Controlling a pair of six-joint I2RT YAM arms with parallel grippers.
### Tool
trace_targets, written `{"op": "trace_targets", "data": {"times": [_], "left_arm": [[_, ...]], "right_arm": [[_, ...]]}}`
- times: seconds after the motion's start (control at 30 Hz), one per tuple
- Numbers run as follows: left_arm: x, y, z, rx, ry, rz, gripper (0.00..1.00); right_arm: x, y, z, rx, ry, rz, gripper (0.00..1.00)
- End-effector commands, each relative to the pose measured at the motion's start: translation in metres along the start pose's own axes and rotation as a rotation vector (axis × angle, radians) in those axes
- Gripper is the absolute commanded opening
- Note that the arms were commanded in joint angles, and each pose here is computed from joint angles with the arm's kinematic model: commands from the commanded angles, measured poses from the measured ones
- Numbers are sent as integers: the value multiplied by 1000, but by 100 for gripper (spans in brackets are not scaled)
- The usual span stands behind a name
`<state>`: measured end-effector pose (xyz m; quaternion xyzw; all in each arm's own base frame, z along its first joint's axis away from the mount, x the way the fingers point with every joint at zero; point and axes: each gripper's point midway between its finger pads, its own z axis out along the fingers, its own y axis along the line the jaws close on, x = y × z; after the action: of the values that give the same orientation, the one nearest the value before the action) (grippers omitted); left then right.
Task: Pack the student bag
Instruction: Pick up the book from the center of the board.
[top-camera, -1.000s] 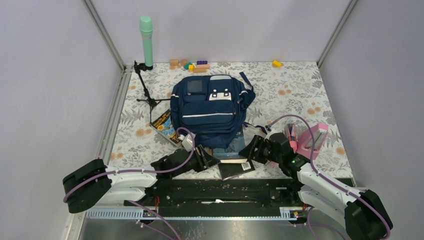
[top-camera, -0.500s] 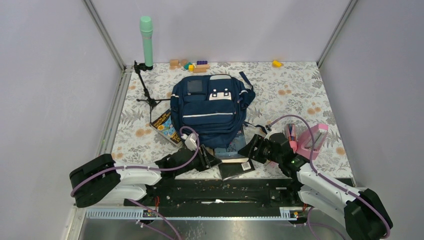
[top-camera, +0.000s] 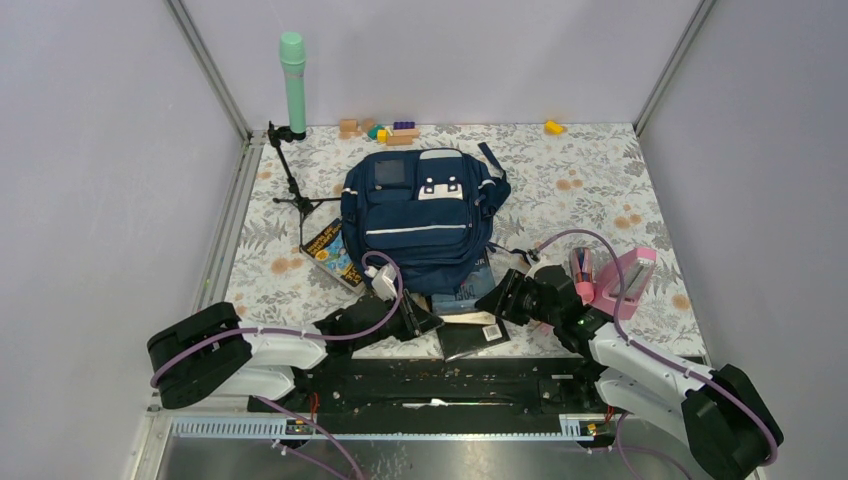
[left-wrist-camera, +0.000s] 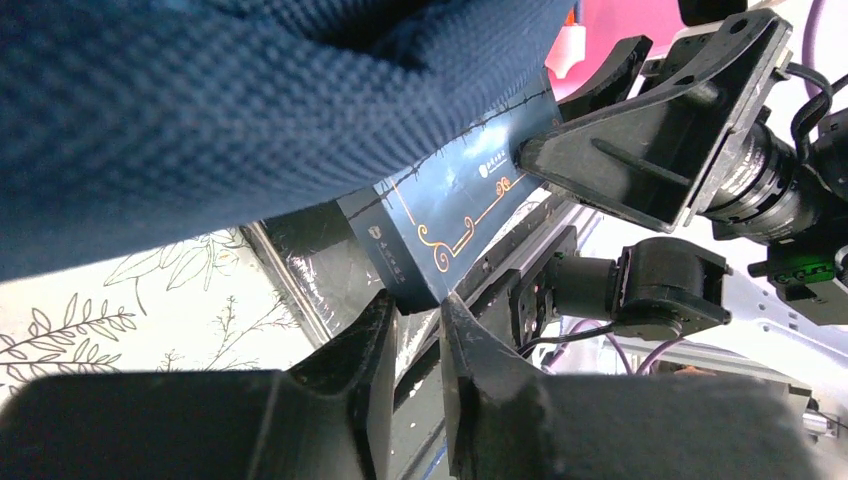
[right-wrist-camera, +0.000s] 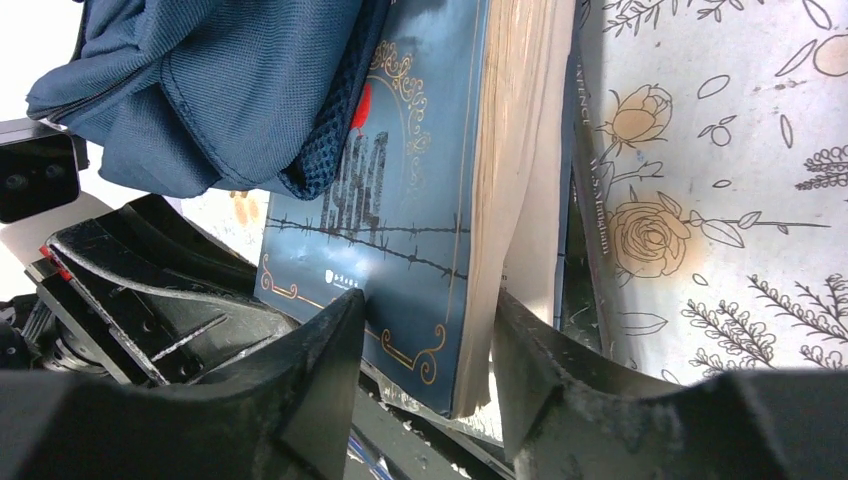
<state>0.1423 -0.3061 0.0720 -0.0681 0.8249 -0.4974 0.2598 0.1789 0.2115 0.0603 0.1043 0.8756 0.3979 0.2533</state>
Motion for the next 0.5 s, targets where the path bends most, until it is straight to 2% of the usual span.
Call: {"op": "trace_targets", "data": {"times": [0.0,0.03,0.13,0.2,0.33,0.47], "left_arm": [[-38,-91,-5,289,-127,8,12],[-38,-91,-5,287,-128,12,11],[-36,-90,-5,283,-118,19,11],[-35,-89,-4,280,-110,18,20],[-35,-88,-5,278,-111,8,60],[-35,-85,-4,264,-114,2,82]], "right_arm": [[4,29,-2,-106,29,5,50],[3,30,-2,-107,23,8,47],[-2,35,-3,-115,6,19,19],[-6,39,-5,-121,-11,33,0],[-15,54,-14,-159,-45,70,0],[-21,64,-27,-187,-76,110,0]]}}
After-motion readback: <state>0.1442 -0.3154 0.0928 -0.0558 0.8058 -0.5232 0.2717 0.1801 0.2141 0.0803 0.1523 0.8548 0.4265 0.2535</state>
